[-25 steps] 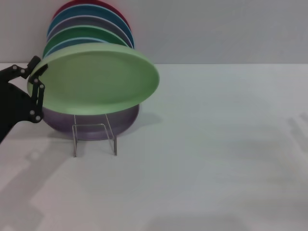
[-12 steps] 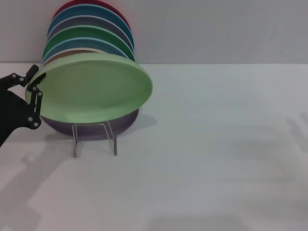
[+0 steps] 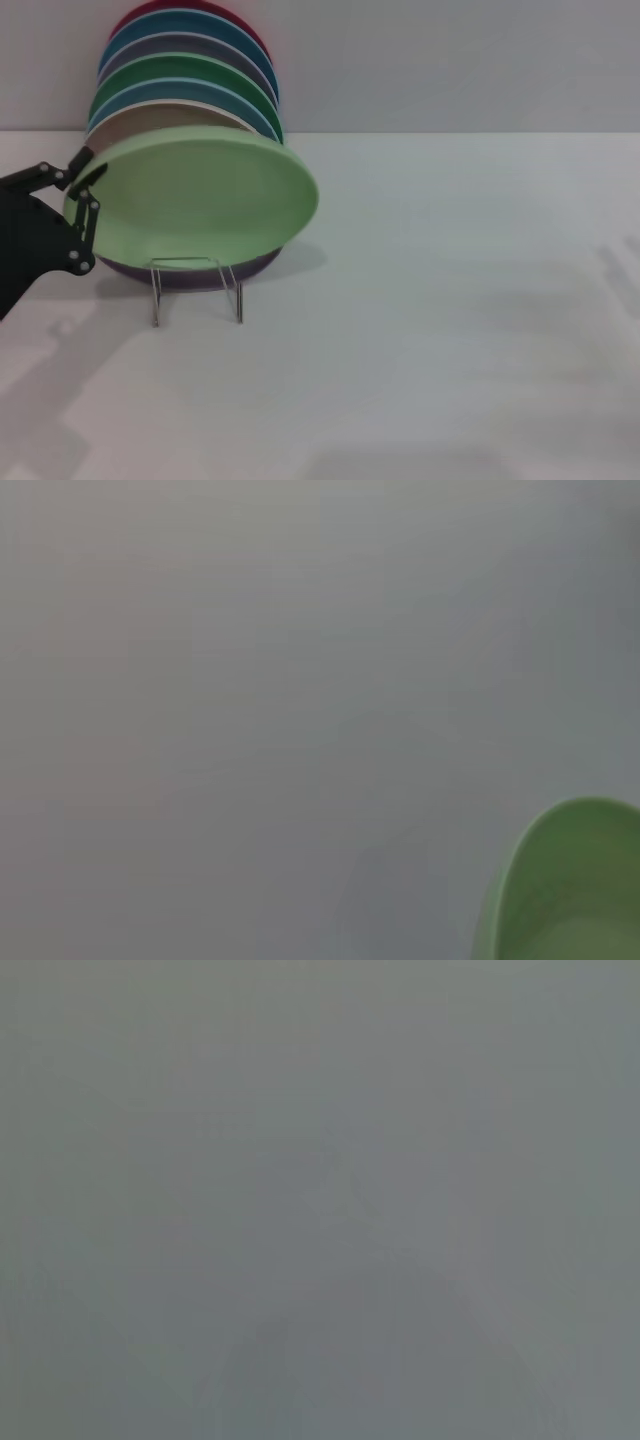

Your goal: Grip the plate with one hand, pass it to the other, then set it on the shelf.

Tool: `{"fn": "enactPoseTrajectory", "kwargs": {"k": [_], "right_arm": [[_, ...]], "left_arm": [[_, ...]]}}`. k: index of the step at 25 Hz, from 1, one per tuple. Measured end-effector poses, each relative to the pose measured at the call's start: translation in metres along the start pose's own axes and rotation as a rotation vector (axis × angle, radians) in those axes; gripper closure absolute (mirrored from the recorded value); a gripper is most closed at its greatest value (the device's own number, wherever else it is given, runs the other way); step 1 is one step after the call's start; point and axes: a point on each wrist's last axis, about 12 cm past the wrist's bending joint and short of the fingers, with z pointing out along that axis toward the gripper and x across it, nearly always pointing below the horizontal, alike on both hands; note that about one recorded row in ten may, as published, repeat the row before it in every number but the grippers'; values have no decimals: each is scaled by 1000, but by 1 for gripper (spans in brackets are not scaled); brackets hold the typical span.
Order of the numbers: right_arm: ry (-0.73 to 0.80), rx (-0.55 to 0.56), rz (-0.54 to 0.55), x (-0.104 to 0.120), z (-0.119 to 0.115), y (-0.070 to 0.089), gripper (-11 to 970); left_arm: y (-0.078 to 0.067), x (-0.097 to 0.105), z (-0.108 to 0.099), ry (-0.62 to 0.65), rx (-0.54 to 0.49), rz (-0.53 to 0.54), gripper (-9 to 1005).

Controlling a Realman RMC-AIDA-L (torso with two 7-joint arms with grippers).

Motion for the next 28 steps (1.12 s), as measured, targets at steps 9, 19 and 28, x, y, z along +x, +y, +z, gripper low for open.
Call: {"fn": "enactPoseTrajectory", "kwargs": {"k": [9,19,28], "right_arm": [[-1,-3,0,0,1,0,482],[-6,0,-26,-1,-1,0,465],[-68,79,-264,8,-10,5,440]], "left_arm": [[-17,3,6,49,-2,66,822],[-18,-25,-21,-46,-302,108,723],[6,-24,-83,77,-635,-22,706]]}}
